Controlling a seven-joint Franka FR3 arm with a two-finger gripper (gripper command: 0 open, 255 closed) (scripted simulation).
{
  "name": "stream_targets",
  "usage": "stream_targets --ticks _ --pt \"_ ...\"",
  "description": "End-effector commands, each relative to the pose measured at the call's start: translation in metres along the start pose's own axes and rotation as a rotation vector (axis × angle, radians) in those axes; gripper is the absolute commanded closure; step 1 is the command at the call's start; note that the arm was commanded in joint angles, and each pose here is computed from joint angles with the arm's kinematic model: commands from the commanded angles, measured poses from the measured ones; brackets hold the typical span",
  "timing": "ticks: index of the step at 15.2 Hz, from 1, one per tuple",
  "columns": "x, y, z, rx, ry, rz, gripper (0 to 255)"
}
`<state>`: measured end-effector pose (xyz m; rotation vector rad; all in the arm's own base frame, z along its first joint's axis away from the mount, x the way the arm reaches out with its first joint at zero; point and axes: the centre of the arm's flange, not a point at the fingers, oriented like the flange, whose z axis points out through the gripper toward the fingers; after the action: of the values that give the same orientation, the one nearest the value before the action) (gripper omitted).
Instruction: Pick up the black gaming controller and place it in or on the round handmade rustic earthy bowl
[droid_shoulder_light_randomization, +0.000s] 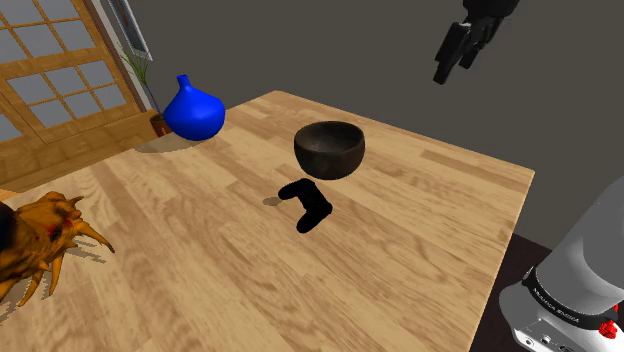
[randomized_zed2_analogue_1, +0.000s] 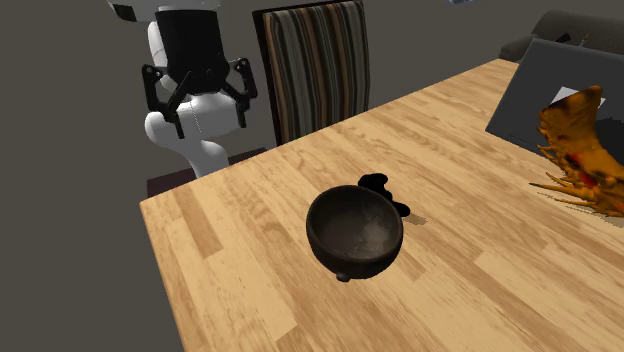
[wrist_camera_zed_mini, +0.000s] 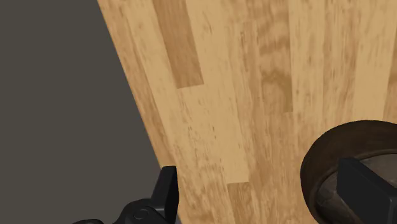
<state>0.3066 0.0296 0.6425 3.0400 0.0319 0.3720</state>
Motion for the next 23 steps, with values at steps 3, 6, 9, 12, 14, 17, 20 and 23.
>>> stream_targets --ticks 3,6,9,12,14,17,20,23 --pt "-0.001 -0.023 0.013 0.002 0.008 0.008 0" --pt "-0.001 -0.057 0.032 0.006 0.021 0.021 0" --pt "-0.001 -0.091 0.051 0.01 0.034 0.033 0" --pt "0.0 -0.125 0.069 0.014 0.046 0.046 0" --pt "0.001 -0.148 0.082 0.016 0.055 0.054 0" --pt "0.003 -0.183 0.1 0.02 0.068 0.066 0" --pt "0.006 -0.217 0.119 0.024 0.08 0.079 0" --pt "0.009 -0.251 0.137 0.027 0.093 0.091 0"
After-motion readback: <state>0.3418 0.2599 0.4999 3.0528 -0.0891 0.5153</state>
